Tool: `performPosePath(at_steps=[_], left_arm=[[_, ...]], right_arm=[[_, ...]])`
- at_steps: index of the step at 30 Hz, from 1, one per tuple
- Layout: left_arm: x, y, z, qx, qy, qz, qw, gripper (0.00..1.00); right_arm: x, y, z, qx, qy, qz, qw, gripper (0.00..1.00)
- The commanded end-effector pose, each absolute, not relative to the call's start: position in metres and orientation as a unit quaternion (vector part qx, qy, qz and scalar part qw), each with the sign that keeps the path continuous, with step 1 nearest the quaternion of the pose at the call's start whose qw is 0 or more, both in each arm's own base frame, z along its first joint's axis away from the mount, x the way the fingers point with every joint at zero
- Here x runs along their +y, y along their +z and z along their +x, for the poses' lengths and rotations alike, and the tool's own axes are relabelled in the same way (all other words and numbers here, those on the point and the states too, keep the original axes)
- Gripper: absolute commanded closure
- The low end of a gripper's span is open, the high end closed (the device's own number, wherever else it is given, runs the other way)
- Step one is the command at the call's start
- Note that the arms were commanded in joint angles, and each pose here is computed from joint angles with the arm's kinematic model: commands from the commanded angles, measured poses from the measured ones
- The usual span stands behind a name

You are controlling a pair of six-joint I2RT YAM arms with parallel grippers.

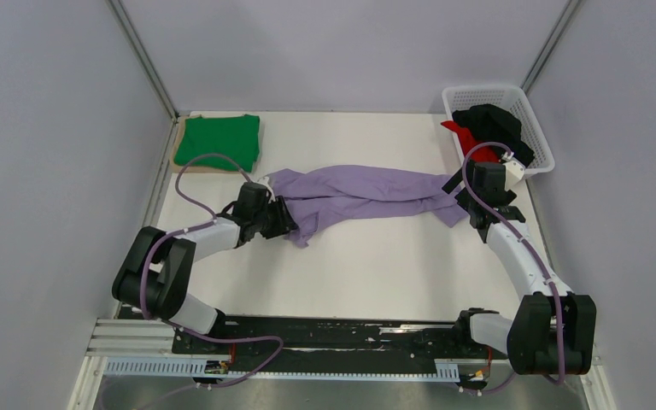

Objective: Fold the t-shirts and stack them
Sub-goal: Flatten out the tshirt

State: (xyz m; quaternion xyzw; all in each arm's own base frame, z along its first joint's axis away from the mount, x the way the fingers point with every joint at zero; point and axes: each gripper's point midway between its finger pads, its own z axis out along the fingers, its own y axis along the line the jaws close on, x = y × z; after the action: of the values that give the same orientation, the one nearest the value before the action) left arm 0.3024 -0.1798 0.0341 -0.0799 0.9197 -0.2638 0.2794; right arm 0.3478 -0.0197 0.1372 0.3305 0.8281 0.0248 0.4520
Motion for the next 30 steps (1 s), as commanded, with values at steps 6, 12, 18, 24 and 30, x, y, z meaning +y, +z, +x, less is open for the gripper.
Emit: performPosePath(at_steps=[6,12,18,24,30], left_arm=[[-0.192,0.041,0.315,0.916,-0.276,-0.062,0.285,0.8],[-0.188,0.071,0.308,0.908,-0.28,-0.055,0.305,1.0],[-0.159,0.109,0.288,0.914,-0.229,-0.064,0.33,1.0],[-0.128,0.141,0.272,0.909,-0.179,-0.083,0.366,1.0],[-0.114,0.143,0.264,0.912,-0.15,-0.097,0.369,1.0]], right_arm=[[-0.02,0.144,0.349,0.821,0.027,0.331,0.464,0.0],[-0.023,0.143,0.347,0.822,0.02,0.334,0.461,0.0],[-0.025,0.126,0.336,0.834,0.005,0.346,0.43,0.0],[-0.017,0.113,0.332,0.848,0.016,0.344,0.404,0.02],[0.014,0.083,0.327,0.883,0.077,0.315,0.34,0.1]])
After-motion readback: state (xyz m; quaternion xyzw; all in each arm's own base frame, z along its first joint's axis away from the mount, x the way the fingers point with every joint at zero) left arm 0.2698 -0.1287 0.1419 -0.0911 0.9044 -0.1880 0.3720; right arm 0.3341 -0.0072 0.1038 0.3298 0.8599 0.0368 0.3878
